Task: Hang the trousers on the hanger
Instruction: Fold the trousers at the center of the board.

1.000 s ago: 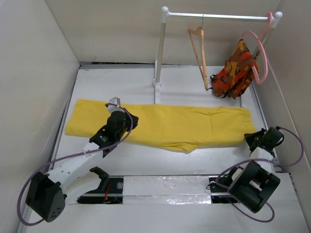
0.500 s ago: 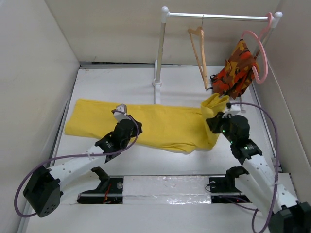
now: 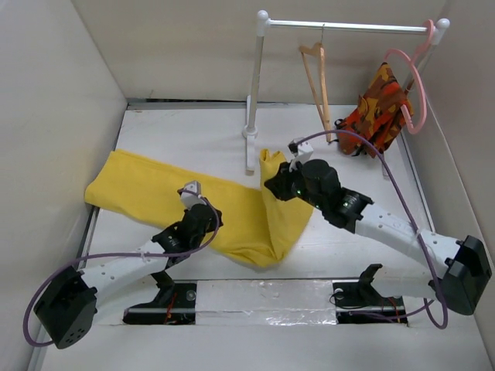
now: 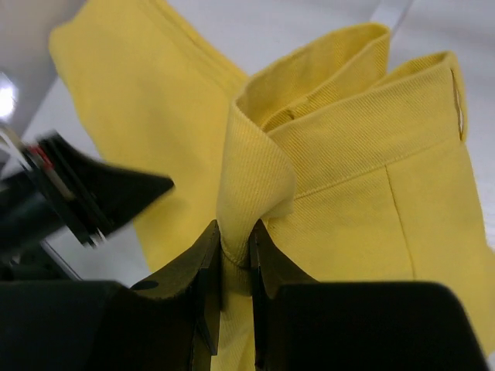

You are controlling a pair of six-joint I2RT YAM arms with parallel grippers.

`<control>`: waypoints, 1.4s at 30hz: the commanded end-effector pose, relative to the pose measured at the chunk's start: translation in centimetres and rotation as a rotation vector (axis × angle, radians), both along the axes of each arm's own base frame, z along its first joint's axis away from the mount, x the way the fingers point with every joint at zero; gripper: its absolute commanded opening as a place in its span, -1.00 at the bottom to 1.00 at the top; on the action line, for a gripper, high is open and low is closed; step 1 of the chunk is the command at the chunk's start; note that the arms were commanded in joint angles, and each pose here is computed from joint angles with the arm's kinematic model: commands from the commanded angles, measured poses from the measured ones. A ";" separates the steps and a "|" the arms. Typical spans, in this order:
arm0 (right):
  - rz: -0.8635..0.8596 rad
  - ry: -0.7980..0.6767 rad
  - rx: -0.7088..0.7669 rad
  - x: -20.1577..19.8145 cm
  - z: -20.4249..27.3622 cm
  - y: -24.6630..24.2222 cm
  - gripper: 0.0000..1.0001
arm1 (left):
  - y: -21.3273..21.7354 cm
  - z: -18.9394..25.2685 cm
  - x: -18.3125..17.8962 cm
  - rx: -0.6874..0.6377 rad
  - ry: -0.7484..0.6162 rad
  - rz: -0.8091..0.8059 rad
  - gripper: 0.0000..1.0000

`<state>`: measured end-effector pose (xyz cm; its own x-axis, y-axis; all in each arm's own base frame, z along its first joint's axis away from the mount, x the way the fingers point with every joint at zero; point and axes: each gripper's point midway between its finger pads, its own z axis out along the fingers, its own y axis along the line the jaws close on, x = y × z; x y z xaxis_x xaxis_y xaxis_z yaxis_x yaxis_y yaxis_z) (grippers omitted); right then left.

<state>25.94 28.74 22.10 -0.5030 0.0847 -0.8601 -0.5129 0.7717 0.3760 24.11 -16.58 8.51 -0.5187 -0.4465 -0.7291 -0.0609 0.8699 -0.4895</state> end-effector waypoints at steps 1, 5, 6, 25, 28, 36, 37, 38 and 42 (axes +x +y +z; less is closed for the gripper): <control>0.035 -0.194 0.271 1.6 11.5 3.2 -1.00 | -0.9 -0.9 -0.9 -0.032 0.007 -0.016 -1.00; -0.015 -0.297 0.329 2.2 18.0 1.2 -1.00 | -2.4 -1.8 -2.7 -0.021 0.031 -0.060 -1.00; -0.039 -0.322 0.329 2.7 19.0 0.1 -1.00 | -2.7 -1.9 -3.0 -0.017 0.031 -0.065 -1.00; -0.123 -0.550 0.256 -1.0 29.6 -10.7 -1.00 | -22.9 -1.6 -2.2 0.049 0.004 -0.312 -1.00; -0.144 -0.565 0.236 -1.2 30.0 -11.9 -1.00 | -26.9 0.5 -1.6 -0.025 -0.032 -0.376 -1.00; -0.099 -0.549 0.196 -0.1 29.1 -11.0 -1.00 | -21.9 3.8 -1.6 -0.039 -0.096 -0.277 -1.00; -0.090 -0.551 0.198 -0.1 29.2 -10.8 -1.00 | -19.9 2.3 -2.1 -0.001 -0.081 -0.263 -1.00; -0.079 -0.557 0.205 -0.1 29.4 -10.4 -1.00 | -18.8 2.2 -2.0 0.000 -0.078 -0.247 -1.00; -0.065 -0.550 0.219 0.8 29.7 -9.2 -1.00 | -17.0 1.1 -2.6 -0.030 -0.049 -0.260 -1.00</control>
<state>28.09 19.06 45.43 -0.1305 0.2189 -0.9670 -0.5535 0.7931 0.2543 21.14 -34.36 9.77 -0.5905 -0.2903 -0.7530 0.2060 0.8479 -0.4885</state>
